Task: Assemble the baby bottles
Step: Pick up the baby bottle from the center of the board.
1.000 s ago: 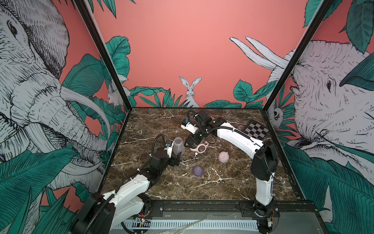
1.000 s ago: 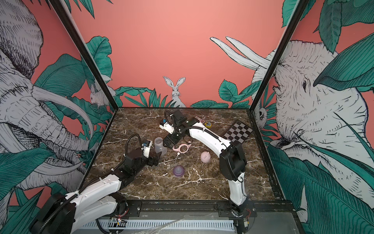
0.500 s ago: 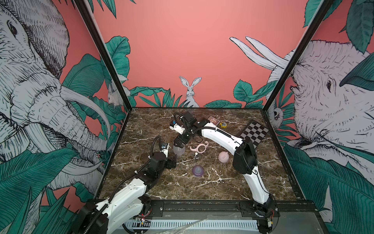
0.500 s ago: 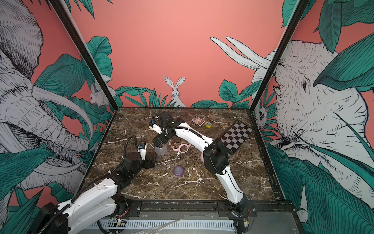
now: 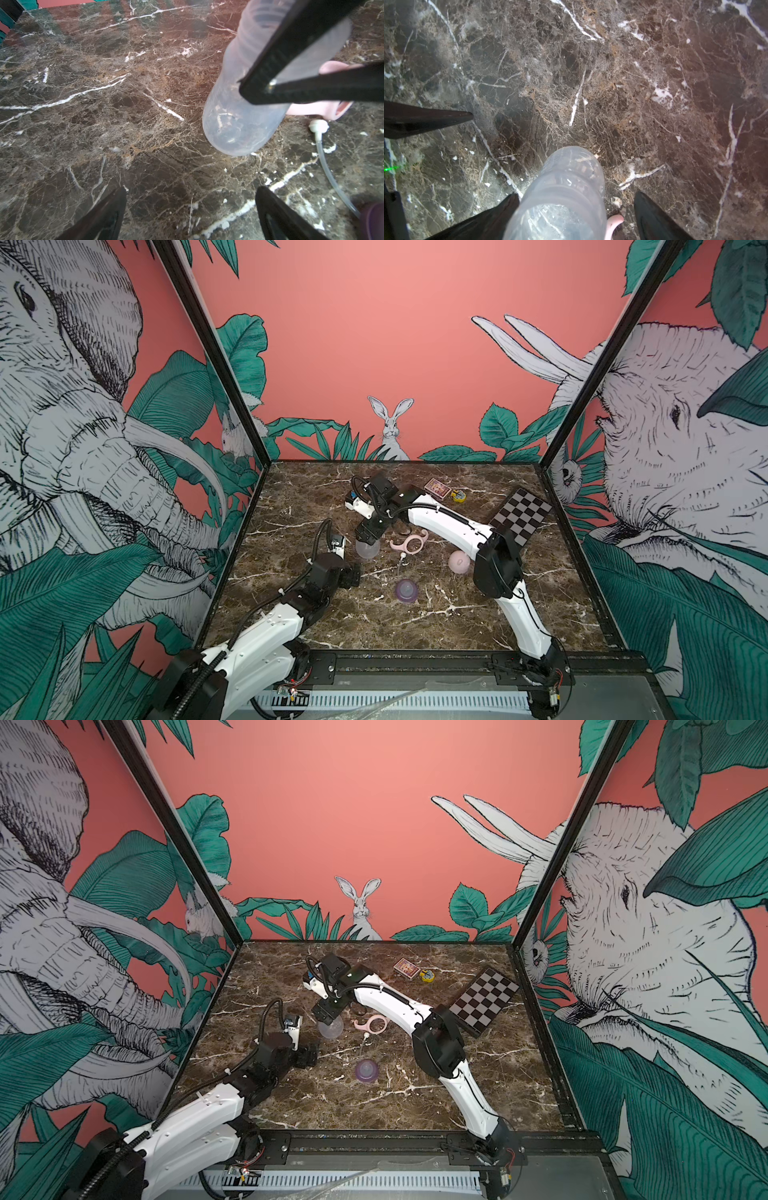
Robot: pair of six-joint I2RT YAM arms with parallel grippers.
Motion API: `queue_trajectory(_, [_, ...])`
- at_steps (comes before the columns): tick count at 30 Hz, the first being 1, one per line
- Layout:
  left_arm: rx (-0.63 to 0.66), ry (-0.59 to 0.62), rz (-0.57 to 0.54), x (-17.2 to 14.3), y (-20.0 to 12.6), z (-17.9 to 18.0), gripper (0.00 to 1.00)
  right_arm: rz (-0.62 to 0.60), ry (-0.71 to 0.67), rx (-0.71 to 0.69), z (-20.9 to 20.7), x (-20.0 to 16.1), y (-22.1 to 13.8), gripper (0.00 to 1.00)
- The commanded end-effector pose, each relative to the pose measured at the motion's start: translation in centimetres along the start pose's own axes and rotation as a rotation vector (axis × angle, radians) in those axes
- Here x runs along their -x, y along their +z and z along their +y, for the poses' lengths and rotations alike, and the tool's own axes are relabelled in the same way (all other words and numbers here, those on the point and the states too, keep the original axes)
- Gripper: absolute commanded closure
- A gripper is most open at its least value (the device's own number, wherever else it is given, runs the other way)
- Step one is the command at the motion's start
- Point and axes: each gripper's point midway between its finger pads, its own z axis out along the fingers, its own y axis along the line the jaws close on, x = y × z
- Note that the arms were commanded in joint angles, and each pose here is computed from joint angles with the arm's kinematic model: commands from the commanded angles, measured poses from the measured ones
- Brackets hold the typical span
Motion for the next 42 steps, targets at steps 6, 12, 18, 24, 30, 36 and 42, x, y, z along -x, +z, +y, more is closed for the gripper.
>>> queue_trajectory(6, [-0.028, 0.007, 0.003, 0.9, 0.4, -0.9, 0.01, 0.042, 0.034, 0.026, 0.6, -1.2, 1.5, 0.27])
queue_trajectory(12, [-0.025, 0.007, 0.002, 0.9, 0.4, -0.8, 0.01, 0.046, 0.04, 0.04, 0.9, -1.5, 1.8, 0.18])
queue_trajectory(18, [-0.027, 0.004, -0.01, 1.1, 0.1, -0.8, 0.01, 0.05, 0.057, 0.022, 0.4, -1.6, 2.1, 0.37])
queue_trajectory(24, [-0.153, 0.073, -0.023, 1.6, 0.4, -3.2, 0.01, 0.013, 0.101, 0.015, -0.5, -0.7, 0.1, 0.42])
queue_trajectory(30, [-0.316, 0.22, -0.14, 3.9, 0.1, -6.4, 0.01, -0.066, 0.233, 0.062, -3.2, -0.5, -6.2, 0.48])
queue_trajectory(36, [-0.472, 0.331, -0.248, 6.3, -0.2, -9.7, 0.01, -0.09, 0.303, 0.123, -3.6, -1.7, -10.4, 0.47])
queue_trajectory(42, [-0.548, 0.364, -0.324, 9.1, 0.2, -11.9, 0.0, -0.188, 0.375, 0.211, -2.2, -1.3, -13.8, 0.48])
